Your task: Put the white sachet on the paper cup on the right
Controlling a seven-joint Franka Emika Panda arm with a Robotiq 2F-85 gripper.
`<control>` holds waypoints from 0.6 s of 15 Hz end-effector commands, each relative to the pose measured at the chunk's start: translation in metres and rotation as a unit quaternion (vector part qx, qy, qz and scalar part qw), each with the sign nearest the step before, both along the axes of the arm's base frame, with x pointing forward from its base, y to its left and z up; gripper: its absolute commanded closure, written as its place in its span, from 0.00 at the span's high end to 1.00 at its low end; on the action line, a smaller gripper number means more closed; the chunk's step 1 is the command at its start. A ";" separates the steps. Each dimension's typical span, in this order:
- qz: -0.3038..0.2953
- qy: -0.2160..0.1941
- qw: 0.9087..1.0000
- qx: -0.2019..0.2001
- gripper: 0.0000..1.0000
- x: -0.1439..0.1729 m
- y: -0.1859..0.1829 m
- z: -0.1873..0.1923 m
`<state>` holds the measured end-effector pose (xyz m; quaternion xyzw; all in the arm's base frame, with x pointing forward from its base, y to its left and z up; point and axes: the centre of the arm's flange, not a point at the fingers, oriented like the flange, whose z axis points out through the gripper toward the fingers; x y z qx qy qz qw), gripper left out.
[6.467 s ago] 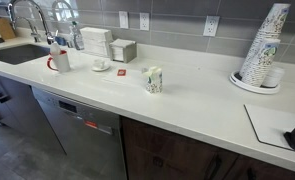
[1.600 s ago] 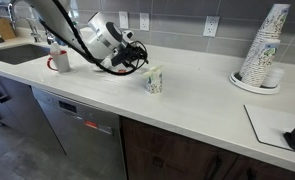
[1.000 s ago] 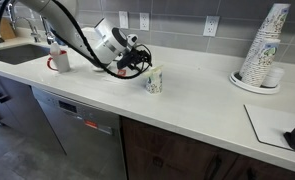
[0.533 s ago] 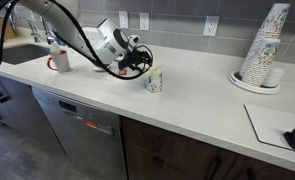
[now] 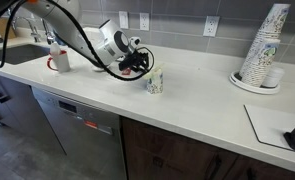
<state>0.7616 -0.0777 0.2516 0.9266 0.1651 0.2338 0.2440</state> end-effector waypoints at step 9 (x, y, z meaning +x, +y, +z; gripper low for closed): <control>0.021 0.068 0.997 -0.010 0.01 -0.008 0.004 0.002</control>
